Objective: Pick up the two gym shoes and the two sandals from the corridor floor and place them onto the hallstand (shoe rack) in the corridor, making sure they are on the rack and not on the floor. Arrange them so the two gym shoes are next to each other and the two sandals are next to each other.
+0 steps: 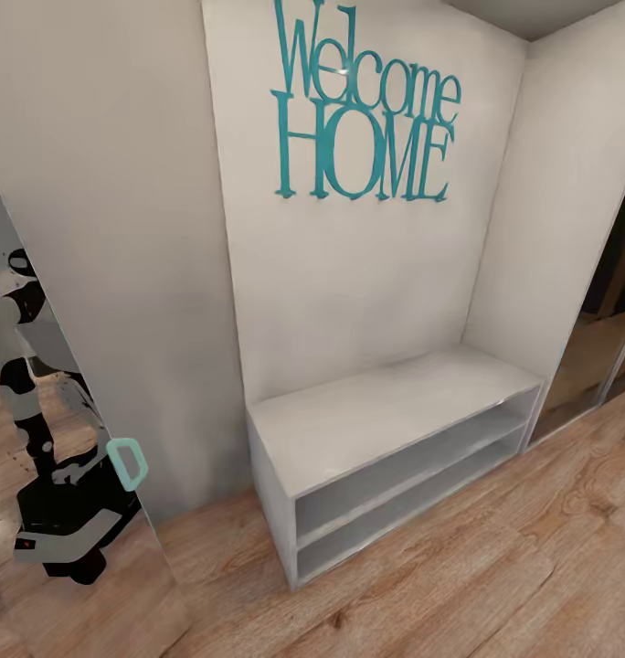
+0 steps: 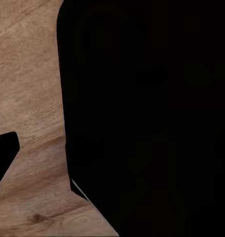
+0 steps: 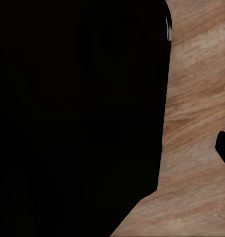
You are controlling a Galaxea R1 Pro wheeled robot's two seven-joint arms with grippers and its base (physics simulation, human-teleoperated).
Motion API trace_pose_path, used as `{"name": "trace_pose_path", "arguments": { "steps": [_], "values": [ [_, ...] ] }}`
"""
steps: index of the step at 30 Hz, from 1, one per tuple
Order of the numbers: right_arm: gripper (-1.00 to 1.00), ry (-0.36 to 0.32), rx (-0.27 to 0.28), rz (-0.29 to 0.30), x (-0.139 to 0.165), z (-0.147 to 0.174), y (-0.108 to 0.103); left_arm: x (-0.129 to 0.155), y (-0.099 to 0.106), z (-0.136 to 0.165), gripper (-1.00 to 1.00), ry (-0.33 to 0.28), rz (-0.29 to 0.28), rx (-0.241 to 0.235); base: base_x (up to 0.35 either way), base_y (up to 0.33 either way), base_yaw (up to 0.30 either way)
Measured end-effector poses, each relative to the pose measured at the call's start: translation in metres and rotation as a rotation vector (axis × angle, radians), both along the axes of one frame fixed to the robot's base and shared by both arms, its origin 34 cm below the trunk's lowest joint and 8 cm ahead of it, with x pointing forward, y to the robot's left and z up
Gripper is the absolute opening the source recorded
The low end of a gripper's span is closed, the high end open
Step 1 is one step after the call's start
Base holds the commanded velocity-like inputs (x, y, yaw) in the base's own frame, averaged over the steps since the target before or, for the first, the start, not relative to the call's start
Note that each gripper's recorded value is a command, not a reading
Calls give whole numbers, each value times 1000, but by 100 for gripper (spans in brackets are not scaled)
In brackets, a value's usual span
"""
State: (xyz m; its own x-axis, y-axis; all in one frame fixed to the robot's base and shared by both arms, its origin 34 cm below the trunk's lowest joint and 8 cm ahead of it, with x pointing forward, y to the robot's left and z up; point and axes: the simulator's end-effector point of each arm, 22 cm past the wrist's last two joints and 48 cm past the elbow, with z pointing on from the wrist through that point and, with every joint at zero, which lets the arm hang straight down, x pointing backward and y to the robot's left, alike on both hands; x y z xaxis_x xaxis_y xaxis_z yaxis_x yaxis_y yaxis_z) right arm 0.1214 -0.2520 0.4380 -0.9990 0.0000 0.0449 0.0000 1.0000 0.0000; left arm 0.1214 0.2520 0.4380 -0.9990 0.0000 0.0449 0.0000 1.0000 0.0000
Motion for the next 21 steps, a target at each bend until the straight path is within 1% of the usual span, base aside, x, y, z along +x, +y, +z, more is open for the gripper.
{"name": "trace_pose_path", "arguments": {
  "steps": [2, 5, 6, 8, 11, 14, 16, 19, 21],
  "values": [
    [100, -33, -12, -2, 17, 0, -9, 17, 7, -1, 100, -33, 20, 2, 0, 0, 0],
    [100, -83, -27, 0, 42, 0, -21, 42, 7, -1, 100, -84, 46, 0, 0, 0, 0],
    [100, -100, -21, 0, 51, 0, -17, 49, 4, 0, 100, -98, 43, -4, 0, 0, 0],
    [100, -133, -9, 0, 67, 0, -8, 48, -1, 0, 100, -109, 29, -8, 0, 0, 0],
    [100, -133, 9, -1, 71, 1, 6, 22, -6, 0, 100, -57, 15, -13, 0, 0, 0],
    [100, -108, 24, 2, 63, 0, 19, -3, -5, 0, 100, -7, 13, -12, 0, 0, 0],
    [100, -93, 32, 3, 59, 0, 25, -13, -4, 1, 100, 17, 15, -12, 0, 0, 0],
    [100, -73, 32, 7, 54, 0, 26, -26, -3, 2, 100, 51, 22, -11, 0, 0, 0],
    [100, -65, 32, 9, 52, 0, 26, -23, -3, 1, 100, 51, 25, -11, 0, 0, 0]
  ]
}}
